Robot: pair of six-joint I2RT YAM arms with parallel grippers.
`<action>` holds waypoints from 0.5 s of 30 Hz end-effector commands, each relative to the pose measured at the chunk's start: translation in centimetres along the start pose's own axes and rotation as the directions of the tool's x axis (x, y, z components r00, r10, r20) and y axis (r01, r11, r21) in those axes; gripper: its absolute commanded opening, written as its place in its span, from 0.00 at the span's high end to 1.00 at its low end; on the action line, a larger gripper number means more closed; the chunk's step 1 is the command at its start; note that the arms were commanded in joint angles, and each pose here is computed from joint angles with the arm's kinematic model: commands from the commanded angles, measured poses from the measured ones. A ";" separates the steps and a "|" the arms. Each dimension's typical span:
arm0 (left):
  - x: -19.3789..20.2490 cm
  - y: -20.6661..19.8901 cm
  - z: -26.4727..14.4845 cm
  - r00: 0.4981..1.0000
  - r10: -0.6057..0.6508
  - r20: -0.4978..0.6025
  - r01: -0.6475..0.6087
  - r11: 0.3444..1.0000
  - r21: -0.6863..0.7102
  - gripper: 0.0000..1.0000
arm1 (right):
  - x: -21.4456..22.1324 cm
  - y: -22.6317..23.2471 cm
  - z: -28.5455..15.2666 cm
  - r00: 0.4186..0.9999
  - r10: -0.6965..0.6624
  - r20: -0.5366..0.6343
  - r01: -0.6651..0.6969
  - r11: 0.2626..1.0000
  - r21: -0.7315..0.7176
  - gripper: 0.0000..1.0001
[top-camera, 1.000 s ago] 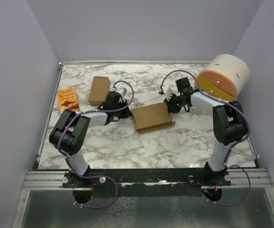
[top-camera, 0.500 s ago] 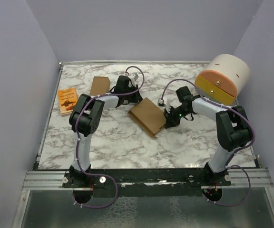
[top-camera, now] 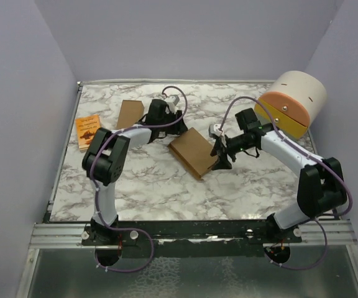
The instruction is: Fold the paper box
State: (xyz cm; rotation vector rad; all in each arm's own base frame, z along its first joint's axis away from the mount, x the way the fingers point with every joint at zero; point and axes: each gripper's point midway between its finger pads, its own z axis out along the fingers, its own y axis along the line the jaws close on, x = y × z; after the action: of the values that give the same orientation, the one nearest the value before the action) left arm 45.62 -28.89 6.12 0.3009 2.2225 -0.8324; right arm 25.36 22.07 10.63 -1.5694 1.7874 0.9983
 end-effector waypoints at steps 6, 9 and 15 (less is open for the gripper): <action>-3.4 -8.1 -14.9 0.770 0.306 0.560 -0.433 0.895 0.107 0.47 | -6.1 2.9 -0.6 0.796 -0.510 0.325 0.549 0.835 -0.032 0.00; 0.3 -10.4 -17.4 0.701 0.323 0.636 -0.523 0.839 0.149 0.43 | -4.7 2.0 0.1 0.821 -0.497 0.280 0.535 0.841 -0.075 0.00; 8.0 -14.1 -17.7 0.638 0.458 0.619 -0.688 0.701 0.191 0.43 | -1.1 -0.4 0.2 0.842 -0.525 0.123 0.527 0.850 0.019 0.00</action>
State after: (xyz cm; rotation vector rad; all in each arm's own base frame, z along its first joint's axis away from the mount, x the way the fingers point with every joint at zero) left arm 27.36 -26.78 13.70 0.6767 1.5297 -0.8978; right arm 24.51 24.12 12.24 -1.7962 1.1623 0.9705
